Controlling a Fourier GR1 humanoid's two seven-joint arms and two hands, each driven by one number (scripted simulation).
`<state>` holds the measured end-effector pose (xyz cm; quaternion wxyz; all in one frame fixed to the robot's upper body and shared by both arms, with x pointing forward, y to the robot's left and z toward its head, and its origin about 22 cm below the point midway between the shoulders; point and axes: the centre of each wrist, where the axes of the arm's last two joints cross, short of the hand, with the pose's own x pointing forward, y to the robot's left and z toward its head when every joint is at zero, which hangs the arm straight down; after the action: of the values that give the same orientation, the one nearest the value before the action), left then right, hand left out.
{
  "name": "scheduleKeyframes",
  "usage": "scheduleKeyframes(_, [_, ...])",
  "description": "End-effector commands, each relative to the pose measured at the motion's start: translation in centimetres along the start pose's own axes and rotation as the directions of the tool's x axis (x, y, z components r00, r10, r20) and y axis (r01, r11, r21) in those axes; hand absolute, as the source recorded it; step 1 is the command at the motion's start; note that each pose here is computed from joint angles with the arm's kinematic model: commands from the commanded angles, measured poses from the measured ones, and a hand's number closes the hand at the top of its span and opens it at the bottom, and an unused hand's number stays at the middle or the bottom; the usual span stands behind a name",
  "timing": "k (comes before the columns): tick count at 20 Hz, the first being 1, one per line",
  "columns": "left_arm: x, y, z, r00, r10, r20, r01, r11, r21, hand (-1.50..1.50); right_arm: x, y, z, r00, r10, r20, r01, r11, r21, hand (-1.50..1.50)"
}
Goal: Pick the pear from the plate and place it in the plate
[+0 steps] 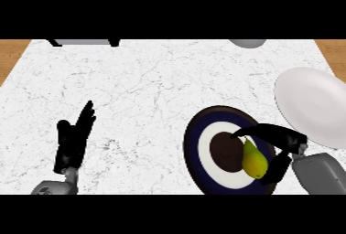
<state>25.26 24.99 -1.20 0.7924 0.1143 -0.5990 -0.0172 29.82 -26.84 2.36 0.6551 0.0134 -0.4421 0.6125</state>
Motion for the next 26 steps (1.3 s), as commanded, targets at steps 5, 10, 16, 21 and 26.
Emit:
scheduleKeyframes(5, [1.2,0.7,-0.6,1.0,0.001,-0.011,-0.001,1.0,-0.002,0.0,-1.7,0.3,-1.3,0.996,0.065,0.057,-0.061,0.996,-0.068,1.5])
scheduleKeyframes(10, [1.0,1.9,-1.2,1.0,0.011,-0.003,-0.011,1.0,0.001,0.0,-1.8,0.3,-1.0,0.993,0.113,0.02,-0.107,0.979,-0.176,1.5])
scheduleKeyframes(16, [0.2,0.3,0.4,1.0,0.008,0.01,-0.008,1.0,0.006,0.0,-1.1,-3.1,1.2,0.982,0.086,-0.166,-0.161,0.841,-0.516,1.5])
scheduleKeyframes(21, [-0.5,-0.2,0.5,1.0,-0.006,-0.009,0.006,1.0,-0.005,0.0,1.6,-5.9,0.3,0.943,-0.02,-0.333,-0.259,0.587,-0.767,1.5])
scheduleKeyframes(26, [-0.8,-0.3,0.5,1.0,0.004,-0.011,-0.004,1.0,0.008,0.0,5.0,-6.2,1.0,0.955,-0.03,-0.295,-0.255,0.424,-0.869,1.5])
